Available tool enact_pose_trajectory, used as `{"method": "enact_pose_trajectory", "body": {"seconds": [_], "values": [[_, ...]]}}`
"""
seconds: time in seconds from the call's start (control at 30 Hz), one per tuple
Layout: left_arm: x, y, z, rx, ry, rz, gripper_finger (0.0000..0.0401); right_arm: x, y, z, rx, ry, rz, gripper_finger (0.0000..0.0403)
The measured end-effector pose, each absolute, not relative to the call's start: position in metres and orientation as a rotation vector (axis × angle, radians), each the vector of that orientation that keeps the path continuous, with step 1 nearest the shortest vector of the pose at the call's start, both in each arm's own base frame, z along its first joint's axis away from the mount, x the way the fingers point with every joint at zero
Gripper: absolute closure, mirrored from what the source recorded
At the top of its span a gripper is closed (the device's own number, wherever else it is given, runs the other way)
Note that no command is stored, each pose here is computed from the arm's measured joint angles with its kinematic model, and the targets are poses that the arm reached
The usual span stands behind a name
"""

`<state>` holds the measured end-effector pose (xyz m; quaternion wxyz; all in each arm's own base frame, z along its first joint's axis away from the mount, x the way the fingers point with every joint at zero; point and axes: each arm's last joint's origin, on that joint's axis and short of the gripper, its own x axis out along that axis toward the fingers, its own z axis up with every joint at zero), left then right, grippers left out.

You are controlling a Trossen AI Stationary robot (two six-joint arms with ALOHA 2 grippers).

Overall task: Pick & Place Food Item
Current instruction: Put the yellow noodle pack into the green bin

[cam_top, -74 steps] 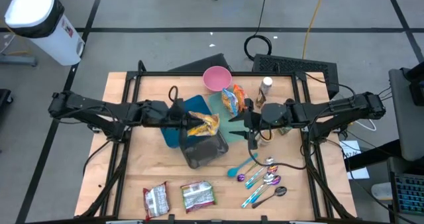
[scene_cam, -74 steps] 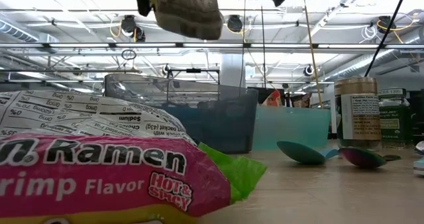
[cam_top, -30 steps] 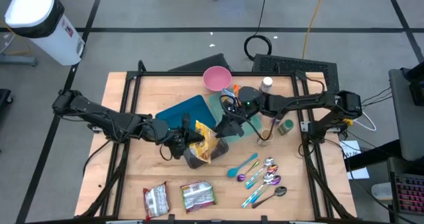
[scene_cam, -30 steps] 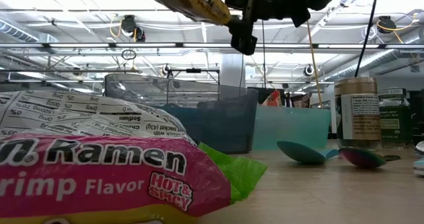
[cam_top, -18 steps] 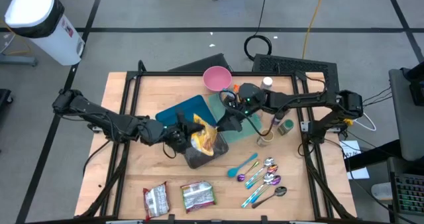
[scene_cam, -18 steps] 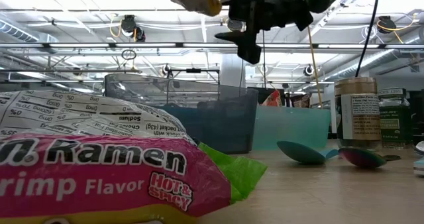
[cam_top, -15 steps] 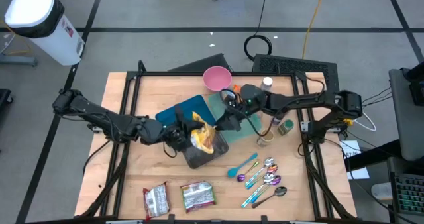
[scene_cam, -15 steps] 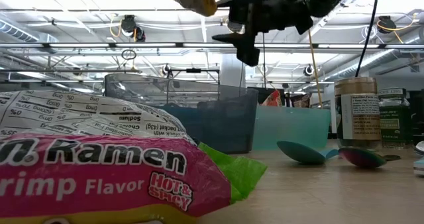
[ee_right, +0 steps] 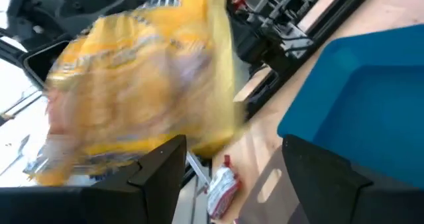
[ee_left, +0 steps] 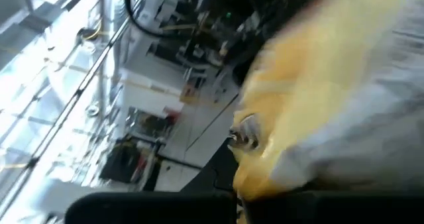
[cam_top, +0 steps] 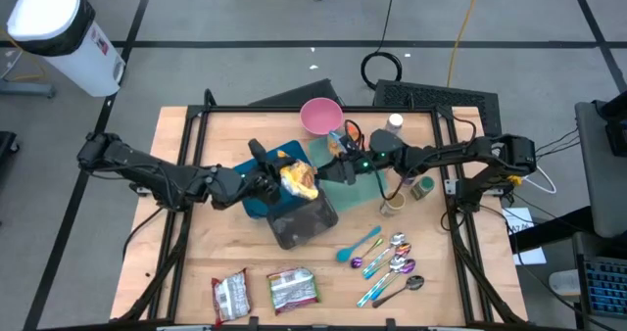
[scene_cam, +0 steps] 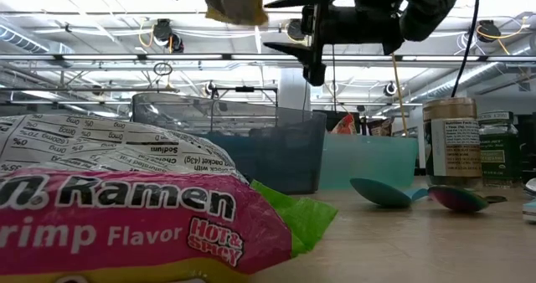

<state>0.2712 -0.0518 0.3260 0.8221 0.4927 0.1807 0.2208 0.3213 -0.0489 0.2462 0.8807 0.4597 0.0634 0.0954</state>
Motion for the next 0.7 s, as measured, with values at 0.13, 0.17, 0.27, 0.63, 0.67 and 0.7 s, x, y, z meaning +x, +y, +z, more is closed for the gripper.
{"method": "enact_pose_trajectory", "body": {"seconds": [0.13,0.17,0.27,0.63,0.67,0.7], "values": [[0.2712,-0.0470,0.3259,1.064,0.422,0.521,0.0396,0.3207,-0.0496,0.2519,0.980,0.080,0.229,0.0161],[0.2711,-0.0456,0.3260,1.063,0.430,0.537,0.0397,0.3207,-0.0496,0.2527,0.980,0.072,0.232,0.0161],[0.2714,-0.0422,0.3261,1.059,0.443,0.561,0.0398,0.3206,-0.0498,0.2544,0.976,0.055,0.237,0.0161],[0.2716,-0.0413,0.3261,1.065,0.446,0.562,0.0398,0.3215,-0.0553,0.2547,0.870,-0.066,0.023,0.0161],[0.2716,-0.0413,0.3261,1.067,0.446,0.561,0.0398,0.3216,-0.0547,0.2552,0.864,-0.075,0.016,0.0161],[0.2716,-0.0412,0.3261,1.067,0.446,0.560,0.0398,0.3224,-0.0543,0.2545,0.861,-0.083,0.009,0.0161]]}}
